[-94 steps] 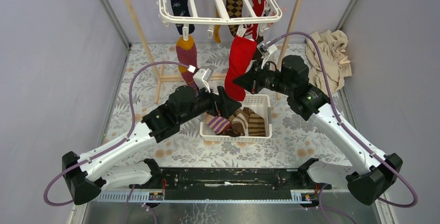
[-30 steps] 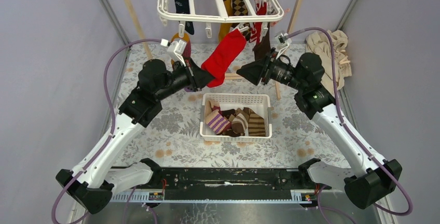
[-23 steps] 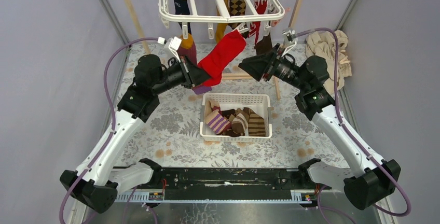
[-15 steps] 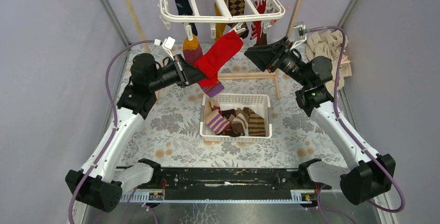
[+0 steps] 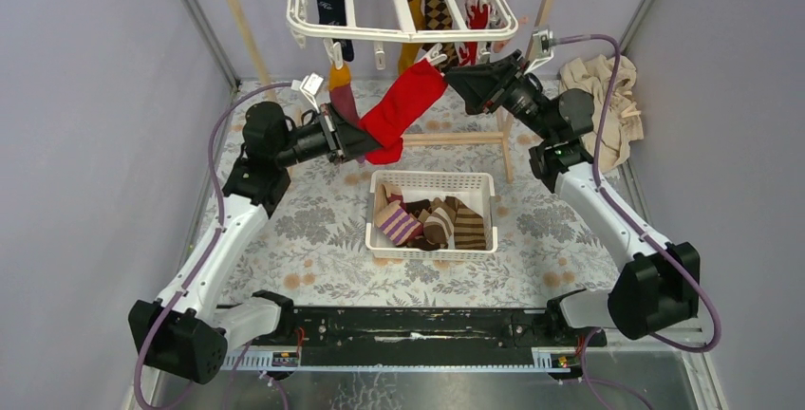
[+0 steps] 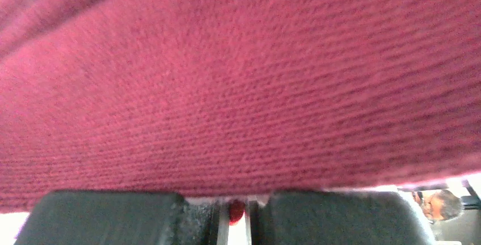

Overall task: Remove the socks clipped to the hanger
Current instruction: Remove the sock from the hanger.

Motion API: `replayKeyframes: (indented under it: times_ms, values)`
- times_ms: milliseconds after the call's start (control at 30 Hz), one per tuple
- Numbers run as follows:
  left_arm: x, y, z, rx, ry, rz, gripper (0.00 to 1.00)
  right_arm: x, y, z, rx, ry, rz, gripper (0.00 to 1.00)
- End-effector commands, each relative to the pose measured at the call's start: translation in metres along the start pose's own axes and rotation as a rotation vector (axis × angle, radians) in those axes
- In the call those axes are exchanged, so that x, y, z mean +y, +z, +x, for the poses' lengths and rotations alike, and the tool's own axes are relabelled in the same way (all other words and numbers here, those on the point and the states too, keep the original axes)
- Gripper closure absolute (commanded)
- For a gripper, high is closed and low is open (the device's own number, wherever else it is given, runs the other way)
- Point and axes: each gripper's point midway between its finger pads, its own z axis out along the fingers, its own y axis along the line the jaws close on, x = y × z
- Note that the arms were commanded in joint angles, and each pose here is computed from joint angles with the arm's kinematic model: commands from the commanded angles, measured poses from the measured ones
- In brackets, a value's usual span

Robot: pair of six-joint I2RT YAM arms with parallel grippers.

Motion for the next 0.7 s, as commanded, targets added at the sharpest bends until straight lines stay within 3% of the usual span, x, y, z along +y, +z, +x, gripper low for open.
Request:
replayKeyframes:
  times_ms: [0,667]
  values:
    - [-0.012,-0.002,0.002,0.005,-0.040,0.078,0.84,0.032,0.008,-0.042,-0.104,-0.106,-0.122,0.52]
    - [-0.002,0.006,-0.005,-0.005,-0.115,0.054,0.81,0.032,0.025,-0.038,-0.076,-0.119,-0.245,0.46]
